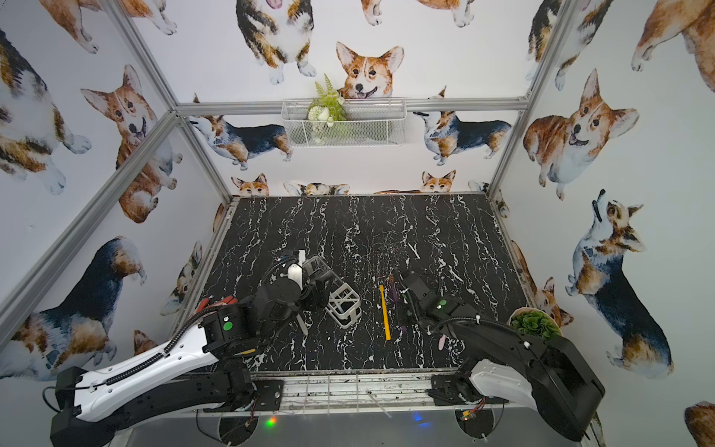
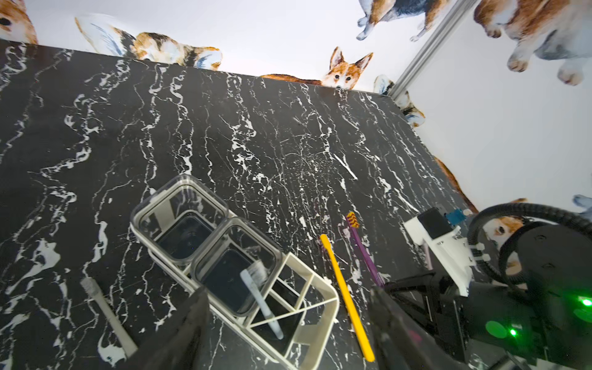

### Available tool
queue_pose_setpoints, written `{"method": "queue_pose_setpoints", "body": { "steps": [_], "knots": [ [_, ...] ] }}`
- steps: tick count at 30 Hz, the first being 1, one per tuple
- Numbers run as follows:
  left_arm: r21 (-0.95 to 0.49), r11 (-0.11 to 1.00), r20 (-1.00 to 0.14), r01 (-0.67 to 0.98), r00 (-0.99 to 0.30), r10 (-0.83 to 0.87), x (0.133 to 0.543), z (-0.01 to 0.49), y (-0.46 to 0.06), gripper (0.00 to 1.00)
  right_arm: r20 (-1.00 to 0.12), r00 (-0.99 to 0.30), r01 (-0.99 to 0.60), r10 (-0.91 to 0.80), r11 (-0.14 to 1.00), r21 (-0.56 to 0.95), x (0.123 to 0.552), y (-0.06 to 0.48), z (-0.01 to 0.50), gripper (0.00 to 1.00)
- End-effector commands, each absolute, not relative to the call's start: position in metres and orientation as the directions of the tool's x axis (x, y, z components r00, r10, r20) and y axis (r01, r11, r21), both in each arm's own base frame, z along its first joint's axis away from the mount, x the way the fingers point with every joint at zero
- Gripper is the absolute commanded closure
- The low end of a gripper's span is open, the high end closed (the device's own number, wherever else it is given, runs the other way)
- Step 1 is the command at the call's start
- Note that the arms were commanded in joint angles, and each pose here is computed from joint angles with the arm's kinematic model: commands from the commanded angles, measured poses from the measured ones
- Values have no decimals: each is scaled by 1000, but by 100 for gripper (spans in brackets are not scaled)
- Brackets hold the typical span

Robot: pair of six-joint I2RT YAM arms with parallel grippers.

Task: Place the toothbrush into the toothbrush holder
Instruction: Pick up the toothbrush from the center of the board.

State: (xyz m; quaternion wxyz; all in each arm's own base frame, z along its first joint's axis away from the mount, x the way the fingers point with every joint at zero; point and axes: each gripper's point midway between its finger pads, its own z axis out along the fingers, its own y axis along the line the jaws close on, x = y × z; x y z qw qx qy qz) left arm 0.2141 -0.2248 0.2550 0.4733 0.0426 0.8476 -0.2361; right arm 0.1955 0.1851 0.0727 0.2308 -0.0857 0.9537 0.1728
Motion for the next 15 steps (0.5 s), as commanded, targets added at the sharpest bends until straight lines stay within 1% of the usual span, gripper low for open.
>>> {"method": "queue_pose_setpoints", "body": {
  "steps": [1,2,3,5,10,13,15],
  "knots": [
    [-449,835,-788,318,-582,-201,213,275,-245,12,-484,-873,-234,-54,918,319,188,179,87,100],
    [-464,826,-774,320,-600,-202,214,275,-252,8,-493,-869,-237,-45,912,335,187,179,92,100],
    [-476,816,-764,328,-614,-199,215,276,-258,7,-501,-864,-244,-38,904,352,186,181,96,100],
    [-514,778,-733,362,-656,-179,216,276,-283,0,-528,-849,-272,-16,871,410,184,188,109,100],
    [-618,676,-634,402,-764,-125,223,273,-337,0,-577,-816,-327,39,792,516,183,203,143,100],
    [-729,557,-545,399,-830,-118,229,271,-364,0,-595,-801,-358,66,744,565,181,211,163,99],
    [-743,535,-531,402,-841,-104,232,271,-373,0,-600,-797,-375,75,717,588,180,215,173,99]
  ]
}}
